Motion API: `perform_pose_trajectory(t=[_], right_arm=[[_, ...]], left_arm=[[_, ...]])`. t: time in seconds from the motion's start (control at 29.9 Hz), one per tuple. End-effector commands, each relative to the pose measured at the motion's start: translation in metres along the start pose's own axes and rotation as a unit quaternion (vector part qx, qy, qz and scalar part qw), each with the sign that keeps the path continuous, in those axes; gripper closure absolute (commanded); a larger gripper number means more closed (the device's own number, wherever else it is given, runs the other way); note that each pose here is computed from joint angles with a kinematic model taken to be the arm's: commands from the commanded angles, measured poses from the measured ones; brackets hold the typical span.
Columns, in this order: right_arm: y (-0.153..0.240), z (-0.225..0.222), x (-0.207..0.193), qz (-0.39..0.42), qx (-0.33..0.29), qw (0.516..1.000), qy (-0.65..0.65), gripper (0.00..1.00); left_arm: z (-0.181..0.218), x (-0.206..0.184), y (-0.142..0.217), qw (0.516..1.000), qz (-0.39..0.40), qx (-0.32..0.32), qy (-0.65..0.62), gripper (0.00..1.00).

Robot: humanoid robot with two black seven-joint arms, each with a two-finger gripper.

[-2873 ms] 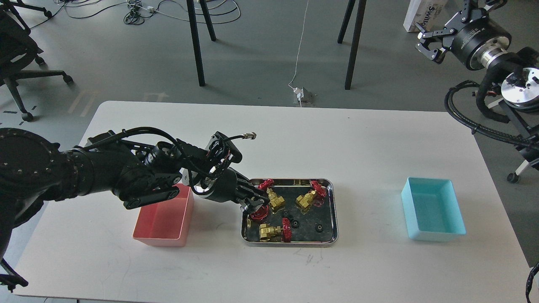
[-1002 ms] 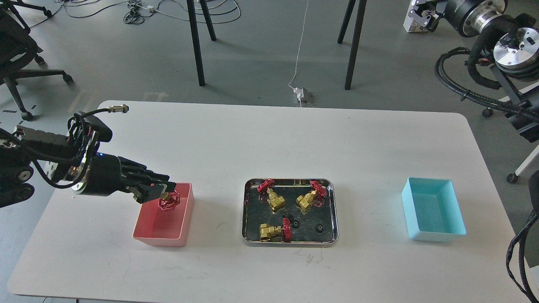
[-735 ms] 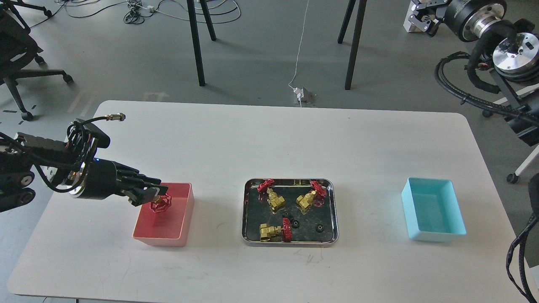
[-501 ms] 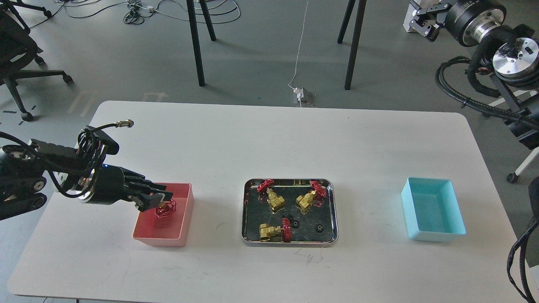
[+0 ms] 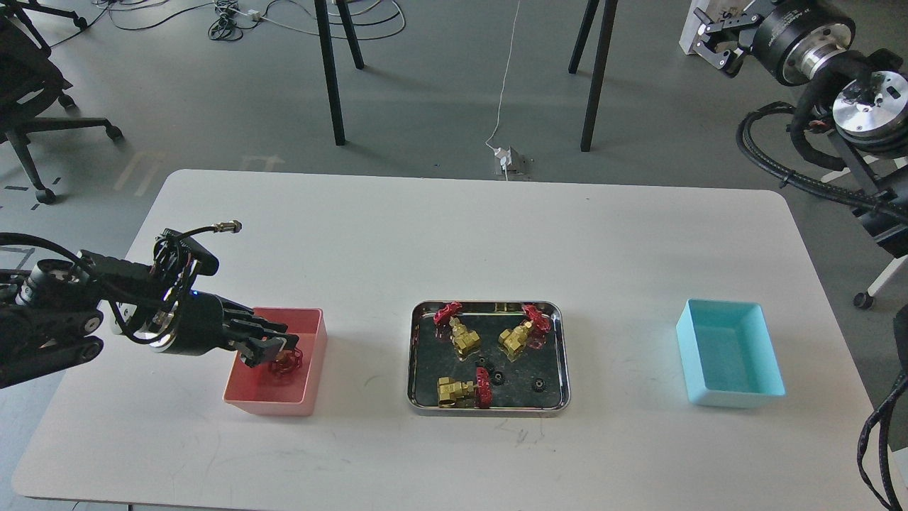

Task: Place valve in pink box and gear in blue box
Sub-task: 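Raise the left arm away and bring the right gripper over the tray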

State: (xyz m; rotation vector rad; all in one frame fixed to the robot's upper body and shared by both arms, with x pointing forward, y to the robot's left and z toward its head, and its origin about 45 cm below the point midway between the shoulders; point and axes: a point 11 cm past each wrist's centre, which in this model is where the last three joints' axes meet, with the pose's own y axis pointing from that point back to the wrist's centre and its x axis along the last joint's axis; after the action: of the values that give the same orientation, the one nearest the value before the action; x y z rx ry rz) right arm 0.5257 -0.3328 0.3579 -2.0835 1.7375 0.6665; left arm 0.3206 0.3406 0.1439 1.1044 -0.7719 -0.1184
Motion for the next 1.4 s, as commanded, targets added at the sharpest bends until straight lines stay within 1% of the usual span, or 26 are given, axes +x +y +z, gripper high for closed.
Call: perform_pose_trajectory(t=[0.0,0.07,0.23,0.3,0.4,0.47,0.53,0.57,0.63,0.7,0.73,0.8,0.87,0.97,1.04,1.1,1.14,1.2,1.27,1.3,1.37], right_arm=[[0.001,0.001,0.002,0.002,-0.001,1.000,0.000,0.01],[0.001,0.001,0.003,0.003,-0.001,1.000,0.000,0.01],[0.002,0.008,0.006,0.005,-0.009,1.000,0.006,0.00],[0.003,0.015,0.008,0.006,-0.018,1.000,0.022,0.01],[0.005,0.048,-0.001,-0.012,-0.069,0.991,0.115,0.01],[0.007,0.072,-0.018,-0.046,-0.107,0.972,0.203,0.00],[0.014,0.089,-0.032,-0.085,-0.135,0.938,0.309,0.00],[0.021,0.097,-0.037,-0.107,-0.149,0.909,0.374,0.00],[0.036,0.117,-0.045,-0.165,-0.183,0.831,0.498,0.00],[0.051,0.127,-0.053,-0.227,-0.218,0.746,0.587,0.01],[0.056,0.126,-0.057,-0.251,-0.232,0.717,0.607,0.00],[0.073,0.136,-0.068,-0.312,-0.280,0.656,0.628,0.00],[0.086,0.140,-0.083,-0.346,-0.295,0.605,0.654,0.00],[0.102,0.147,-0.102,-0.373,-0.316,0.533,0.691,0.01],[0.113,0.158,-0.103,-0.387,-0.333,0.480,0.714,0.02],[0.121,0.187,-0.108,-0.416,-0.339,0.399,0.744,0.05],[0.125,0.204,-0.110,-0.432,-0.338,0.356,0.757,0.07],[0.134,0.231,-0.106,-0.455,-0.335,0.271,0.779,0.18],[0.140,0.243,-0.095,-0.462,-0.340,0.221,0.789,0.29],[0.143,0.248,-0.092,-0.466,-0.342,0.204,0.790,0.34],[0.147,0.255,-0.088,-0.472,-0.346,0.186,0.789,0.36]], left_arm=[[0.000,0.000,0.000,1.000,-0.001,0.000,0.000,0.65],[0.000,0.001,-0.001,1.000,0.001,-0.001,0.003,0.57],[0.001,0.006,0.000,1.000,0.009,-0.002,0.004,0.45],[0.004,0.021,0.001,0.999,0.033,-0.008,0.013,0.36],[0.010,0.056,0.007,0.992,0.106,-0.027,0.068,0.24],[0.014,0.083,0.015,0.977,0.166,-0.049,0.121,0.22],[0.023,0.117,0.027,0.953,0.231,-0.086,0.173,0.21],[0.033,0.136,0.034,0.937,0.261,-0.118,0.202,0.21],[0.055,0.168,0.046,0.899,0.300,-0.189,0.256,0.21],[0.075,0.193,0.052,0.844,0.329,-0.270,0.327,0.20],[0.081,0.204,0.056,0.814,0.343,-0.302,0.358,0.20],[0.093,0.224,0.064,0.743,0.358,-0.380,0.419,0.19],[0.104,0.233,0.067,0.688,0.351,-0.443,0.455,0.18],[0.120,0.239,0.066,0.638,0.339,-0.507,0.469,0.17],[0.129,0.238,0.056,0.615,0.333,-0.528,0.482,0.17],[0.140,0.236,0.042,0.597,0.324,-0.543,0.495,0.17],[0.144,0.236,0.038,0.590,0.321,-0.547,0.499,0.17],[0.150,0.231,0.027,0.579,0.313,-0.553,0.511,0.16],[0.153,0.227,0.023,0.575,0.308,-0.554,0.517,0.16],[0.152,0.225,0.021,0.574,0.308,-0.553,0.519,0.16],[0.149,0.223,0.021,0.574,0.309,-0.551,0.521,0.16]])
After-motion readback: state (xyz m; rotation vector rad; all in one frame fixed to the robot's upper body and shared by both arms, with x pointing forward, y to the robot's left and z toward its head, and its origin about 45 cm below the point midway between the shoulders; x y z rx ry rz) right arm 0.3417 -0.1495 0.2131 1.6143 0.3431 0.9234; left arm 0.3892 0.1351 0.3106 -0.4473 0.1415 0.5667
